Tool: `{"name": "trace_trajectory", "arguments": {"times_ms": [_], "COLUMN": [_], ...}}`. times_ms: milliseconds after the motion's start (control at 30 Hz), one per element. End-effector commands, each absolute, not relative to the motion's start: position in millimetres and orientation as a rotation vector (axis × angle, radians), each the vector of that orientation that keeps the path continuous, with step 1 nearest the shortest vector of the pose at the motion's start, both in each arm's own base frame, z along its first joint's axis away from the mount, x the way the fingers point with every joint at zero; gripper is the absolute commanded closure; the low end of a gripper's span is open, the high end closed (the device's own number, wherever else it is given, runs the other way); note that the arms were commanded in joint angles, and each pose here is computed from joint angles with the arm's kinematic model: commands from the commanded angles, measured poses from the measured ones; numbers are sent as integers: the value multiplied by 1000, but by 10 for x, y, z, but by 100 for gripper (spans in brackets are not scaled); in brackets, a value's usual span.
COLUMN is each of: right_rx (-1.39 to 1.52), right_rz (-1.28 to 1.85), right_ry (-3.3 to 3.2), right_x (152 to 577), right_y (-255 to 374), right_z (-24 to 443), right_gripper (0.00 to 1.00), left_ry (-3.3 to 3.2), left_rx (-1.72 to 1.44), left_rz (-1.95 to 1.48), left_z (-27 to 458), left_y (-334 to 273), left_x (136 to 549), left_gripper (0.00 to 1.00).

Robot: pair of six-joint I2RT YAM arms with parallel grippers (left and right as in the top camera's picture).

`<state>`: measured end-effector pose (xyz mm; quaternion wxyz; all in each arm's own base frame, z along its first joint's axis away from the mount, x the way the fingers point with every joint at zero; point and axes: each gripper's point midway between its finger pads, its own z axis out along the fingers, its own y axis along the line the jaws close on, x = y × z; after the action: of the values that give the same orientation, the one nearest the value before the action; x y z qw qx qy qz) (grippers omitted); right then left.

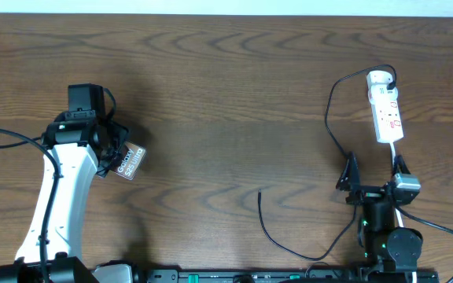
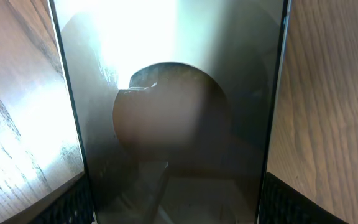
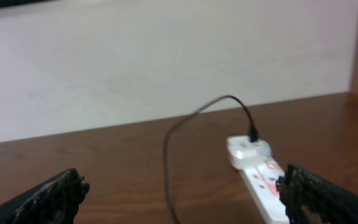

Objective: Plug charger to phone and switch on socket
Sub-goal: 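Move the right gripper toward the phone held by the left gripper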

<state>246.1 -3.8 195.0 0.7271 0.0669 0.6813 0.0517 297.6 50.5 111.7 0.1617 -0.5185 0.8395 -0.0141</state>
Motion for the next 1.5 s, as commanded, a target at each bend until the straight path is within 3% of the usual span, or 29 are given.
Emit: {"name": "trace_trajectory", "arguments": {"times_ms": [0,267,567,667,800,1033,1467], "right_rx": [107,-144,-576,-618,-389,-521,-850], "right_rz": [246,513,1617,1852,2069,2203,2178], "right_ry": [1519,1888,1939,1906,2119,2246,2190], "right_x": [2445,3059,3671,3879,4132,3847,3208], "right_y": [158,696,1774,1953,2244,3142,3994], "right_z": [2242,2783,3158,3054,2616,2035,1973], "right_gripper": [1,1,1,1,1,1,1], "left_ry": [2373,2339,2241,2156,2064,1985,1936], "left_rx": [-1458,-1500,-1734,-1906,-2084,-2189,-2278], "left_rz": [-76,-245,-384,-426,-534,-565,-641], "left_z": [1193,1227,1221,1207,1218,1222,1244], "left_y": [503,344,205,159,35,9,-80], "left_x": [3058,3188,3176,3132,3126,3126,3138], "left_gripper": [93,93,93,93,93,93,93]}}
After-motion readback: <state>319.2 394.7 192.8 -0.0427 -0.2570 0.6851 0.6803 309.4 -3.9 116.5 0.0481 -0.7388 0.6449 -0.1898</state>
